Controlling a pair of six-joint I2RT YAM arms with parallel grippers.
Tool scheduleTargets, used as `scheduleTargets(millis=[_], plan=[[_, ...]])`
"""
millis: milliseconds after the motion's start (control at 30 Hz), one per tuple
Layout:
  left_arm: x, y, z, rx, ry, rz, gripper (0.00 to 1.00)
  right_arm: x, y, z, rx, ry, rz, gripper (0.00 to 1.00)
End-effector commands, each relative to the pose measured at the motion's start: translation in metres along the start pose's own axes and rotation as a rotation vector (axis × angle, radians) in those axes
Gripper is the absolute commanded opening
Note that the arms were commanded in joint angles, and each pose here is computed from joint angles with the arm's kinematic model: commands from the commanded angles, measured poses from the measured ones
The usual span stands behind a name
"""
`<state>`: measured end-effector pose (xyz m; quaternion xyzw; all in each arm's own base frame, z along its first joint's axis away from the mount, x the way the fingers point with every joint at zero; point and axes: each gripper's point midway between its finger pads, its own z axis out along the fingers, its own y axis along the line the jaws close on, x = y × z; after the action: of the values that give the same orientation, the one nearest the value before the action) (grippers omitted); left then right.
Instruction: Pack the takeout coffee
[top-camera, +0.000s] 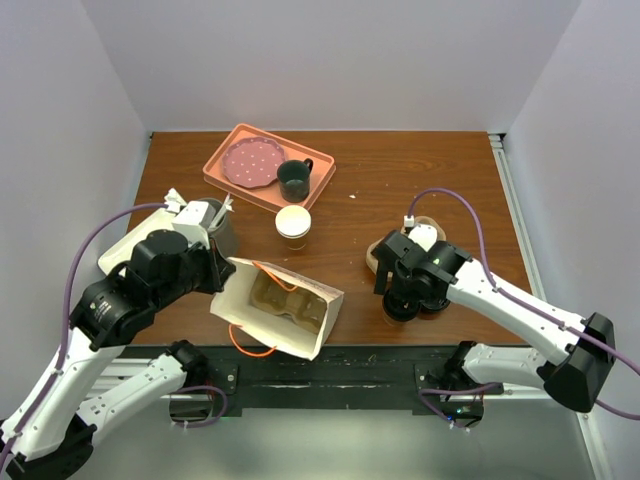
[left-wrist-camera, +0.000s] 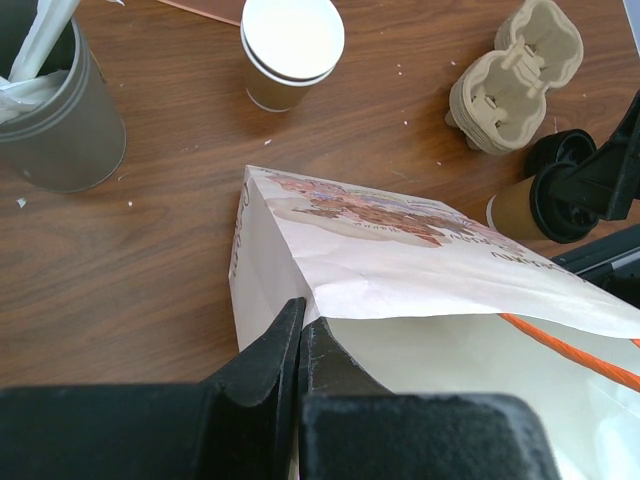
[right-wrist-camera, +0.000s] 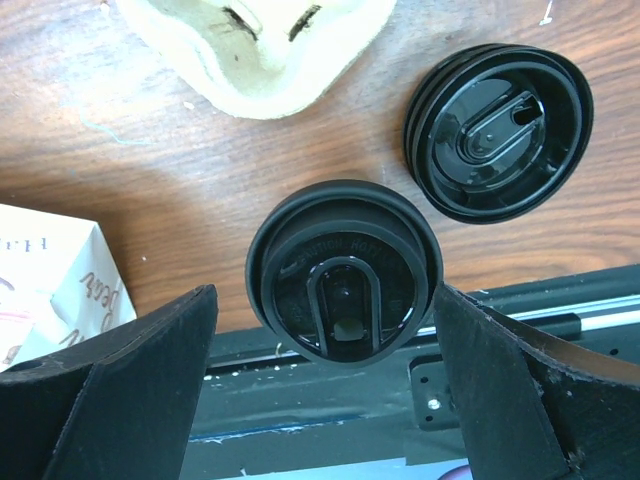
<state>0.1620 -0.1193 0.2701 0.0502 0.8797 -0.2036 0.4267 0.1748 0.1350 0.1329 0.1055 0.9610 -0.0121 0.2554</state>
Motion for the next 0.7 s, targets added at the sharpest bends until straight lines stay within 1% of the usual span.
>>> scheduleTargets(millis=[0,267,367,567,667], plan=[[-0.015,-0.007,-0.003,0.019,-0.048,-0.013,0.0,-0.003,-0.006,0.002,0.032,-0.014,-0.015,0.92],[-0.018,-0.007,-0.004,0.018,-0.052,-0.015,0.0,0.01,-0.01,0.012,0.03,0.012,-0.011,0.9],[-0.018,-0.007,-0.004,0.017,-0.05,-0.02,0.0,0.014,-0.011,0.015,0.03,0.02,-0.012,0.88],[-0.018,-0.008,-0.005,0.017,-0.05,-0.033,0.0,0.019,-0.012,0.019,0.02,0.024,-0.013,0.81],[-0.017,-0.007,-0.005,0.01,-0.043,-0.038,0.0,0.02,-0.012,0.02,0.014,0.026,-0.013,0.75]])
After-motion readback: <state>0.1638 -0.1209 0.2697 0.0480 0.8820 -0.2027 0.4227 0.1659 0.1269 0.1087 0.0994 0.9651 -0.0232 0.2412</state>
